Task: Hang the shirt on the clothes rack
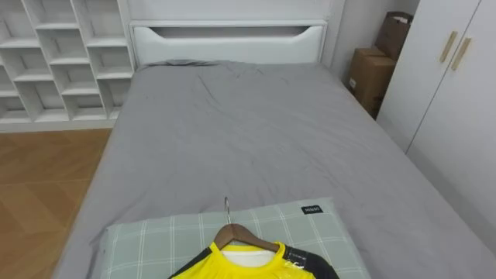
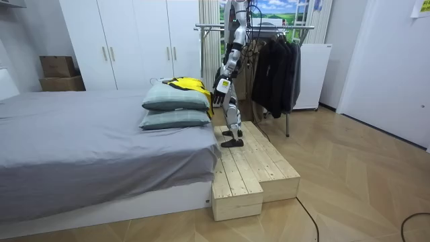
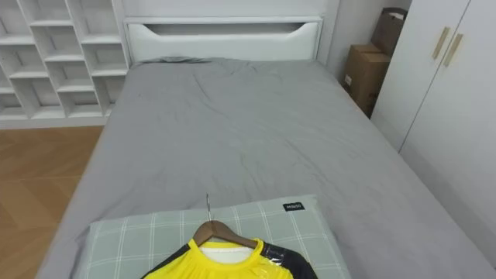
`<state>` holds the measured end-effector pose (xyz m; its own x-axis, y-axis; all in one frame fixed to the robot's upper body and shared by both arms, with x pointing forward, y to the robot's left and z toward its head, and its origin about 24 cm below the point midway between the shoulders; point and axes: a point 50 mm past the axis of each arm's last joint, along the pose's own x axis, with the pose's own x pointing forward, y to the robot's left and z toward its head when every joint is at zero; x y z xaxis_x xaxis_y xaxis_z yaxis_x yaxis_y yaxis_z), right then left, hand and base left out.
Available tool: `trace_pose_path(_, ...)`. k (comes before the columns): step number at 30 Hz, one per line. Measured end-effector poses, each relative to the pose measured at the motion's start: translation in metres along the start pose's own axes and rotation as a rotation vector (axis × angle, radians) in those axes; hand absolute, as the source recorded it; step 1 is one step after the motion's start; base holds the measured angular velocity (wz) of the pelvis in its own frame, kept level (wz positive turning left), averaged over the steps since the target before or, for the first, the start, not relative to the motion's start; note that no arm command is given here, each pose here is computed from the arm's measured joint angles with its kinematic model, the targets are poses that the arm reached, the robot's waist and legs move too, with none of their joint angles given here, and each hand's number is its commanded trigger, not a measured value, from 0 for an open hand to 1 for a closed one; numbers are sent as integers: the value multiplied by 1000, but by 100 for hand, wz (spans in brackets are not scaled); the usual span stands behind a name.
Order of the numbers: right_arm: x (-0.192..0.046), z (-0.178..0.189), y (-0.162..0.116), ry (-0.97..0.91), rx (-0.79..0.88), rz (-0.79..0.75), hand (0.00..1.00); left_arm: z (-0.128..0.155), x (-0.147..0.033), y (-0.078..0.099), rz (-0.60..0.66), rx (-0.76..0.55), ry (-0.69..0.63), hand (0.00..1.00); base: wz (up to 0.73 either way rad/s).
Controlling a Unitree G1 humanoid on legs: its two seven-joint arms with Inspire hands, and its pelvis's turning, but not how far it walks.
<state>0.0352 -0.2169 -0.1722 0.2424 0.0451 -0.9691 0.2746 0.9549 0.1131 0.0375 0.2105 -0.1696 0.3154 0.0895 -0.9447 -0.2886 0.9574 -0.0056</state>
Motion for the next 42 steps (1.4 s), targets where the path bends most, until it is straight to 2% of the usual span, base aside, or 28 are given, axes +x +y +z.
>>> trace_pose_path(29,0,-2,-1,27,10,-2,0,-4,-1,4,30,-68,37,0,0)
trace_pose_path(34,0,-2,-2,29,9,-16,0,-8,-2,13,107,-104,49,0,2)
trace_pose_path(39,-1,-4,-4,38,18,-42,0,-30,-13,38,304,-162,116,0,0)
trace_pose_path(42,-2,-7,-7,45,20,-57,0,-37,-20,53,424,-143,136,0,5)
